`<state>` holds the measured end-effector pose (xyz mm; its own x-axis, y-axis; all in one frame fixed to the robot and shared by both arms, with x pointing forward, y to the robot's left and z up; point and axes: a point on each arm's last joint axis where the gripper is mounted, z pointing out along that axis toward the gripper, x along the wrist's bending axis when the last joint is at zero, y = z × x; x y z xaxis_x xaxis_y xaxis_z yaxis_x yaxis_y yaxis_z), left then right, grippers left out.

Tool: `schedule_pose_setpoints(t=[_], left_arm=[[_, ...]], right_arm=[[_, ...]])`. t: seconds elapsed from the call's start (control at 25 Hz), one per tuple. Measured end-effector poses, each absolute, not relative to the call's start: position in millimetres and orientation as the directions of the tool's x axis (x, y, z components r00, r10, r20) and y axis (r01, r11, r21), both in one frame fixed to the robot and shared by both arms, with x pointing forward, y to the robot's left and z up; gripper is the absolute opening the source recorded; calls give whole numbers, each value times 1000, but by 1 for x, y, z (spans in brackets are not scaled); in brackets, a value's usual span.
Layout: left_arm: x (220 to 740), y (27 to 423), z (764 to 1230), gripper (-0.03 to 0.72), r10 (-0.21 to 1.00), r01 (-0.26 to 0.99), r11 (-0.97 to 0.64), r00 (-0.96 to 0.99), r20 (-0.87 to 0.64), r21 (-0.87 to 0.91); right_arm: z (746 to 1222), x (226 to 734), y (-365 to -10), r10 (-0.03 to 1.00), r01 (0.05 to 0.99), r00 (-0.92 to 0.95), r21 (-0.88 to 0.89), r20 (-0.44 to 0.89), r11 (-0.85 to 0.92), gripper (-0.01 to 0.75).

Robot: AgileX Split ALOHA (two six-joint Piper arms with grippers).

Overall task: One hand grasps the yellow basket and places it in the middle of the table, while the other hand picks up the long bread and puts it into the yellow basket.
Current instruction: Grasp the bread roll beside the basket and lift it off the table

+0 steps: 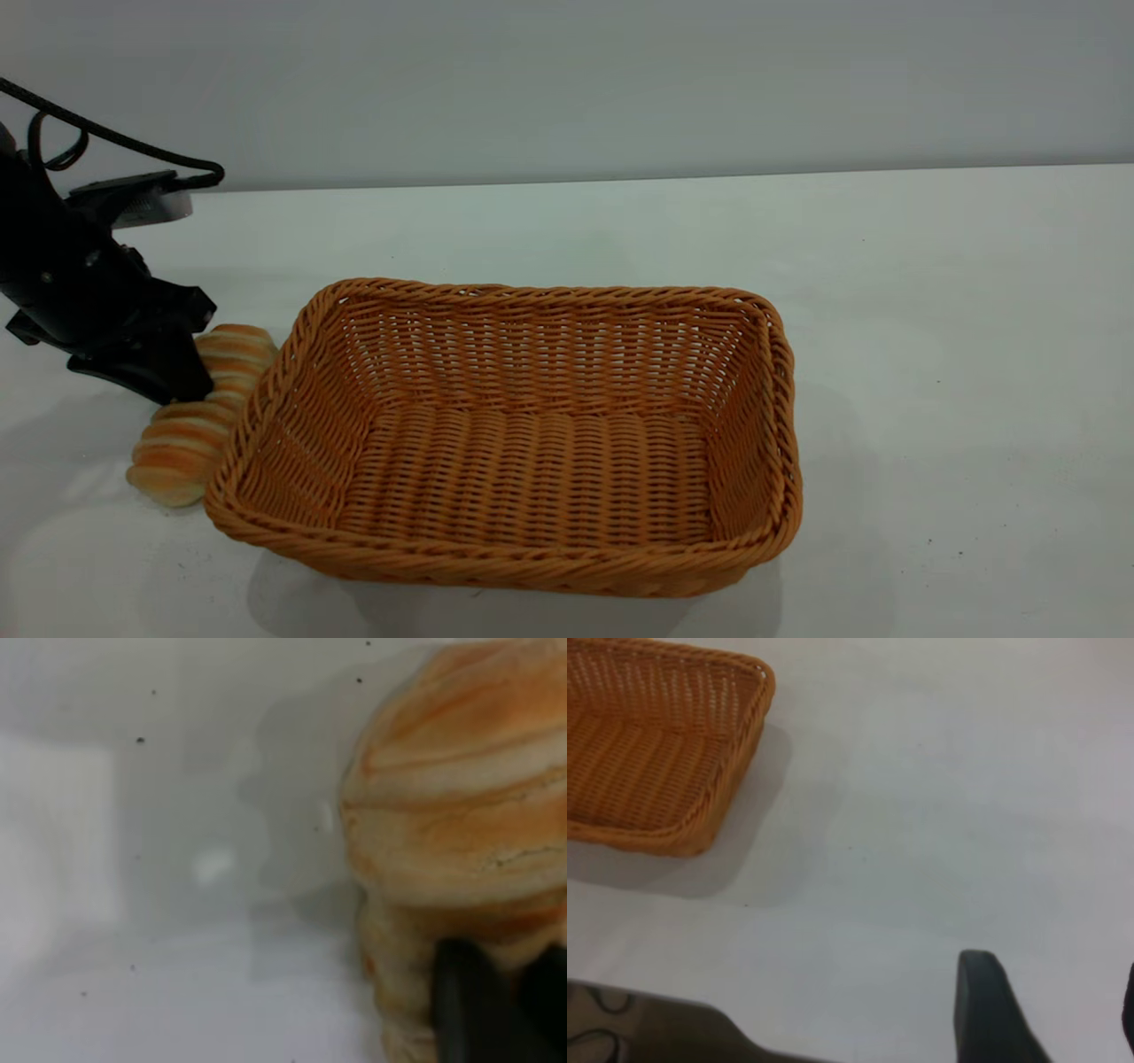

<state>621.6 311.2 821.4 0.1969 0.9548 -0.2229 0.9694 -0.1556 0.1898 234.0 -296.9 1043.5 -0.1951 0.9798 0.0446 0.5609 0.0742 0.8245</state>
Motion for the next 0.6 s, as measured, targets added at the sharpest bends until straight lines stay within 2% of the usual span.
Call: schedule_pose_setpoints(t=[0.08,0.12,0.36,0.6], left_arm=[[621,311,821,34,953,968,-163,204,-223,189],[622,311,821,15,953,968,-164,205,-223,190],[622,310,834,4,949,963,-175,220,-225,204],[623,308,908,4,940,910,-211,289,-180,356]], right_arm=[[1043,234,-297,980,561,-195,824,46,73,387],[1043,234,-297,980,561,-195,824,46,73,380],[1043,234,-297,980,562,-195,824,49,70,344],[1043,234,-297,980,568,-194,820,48,72,342]])
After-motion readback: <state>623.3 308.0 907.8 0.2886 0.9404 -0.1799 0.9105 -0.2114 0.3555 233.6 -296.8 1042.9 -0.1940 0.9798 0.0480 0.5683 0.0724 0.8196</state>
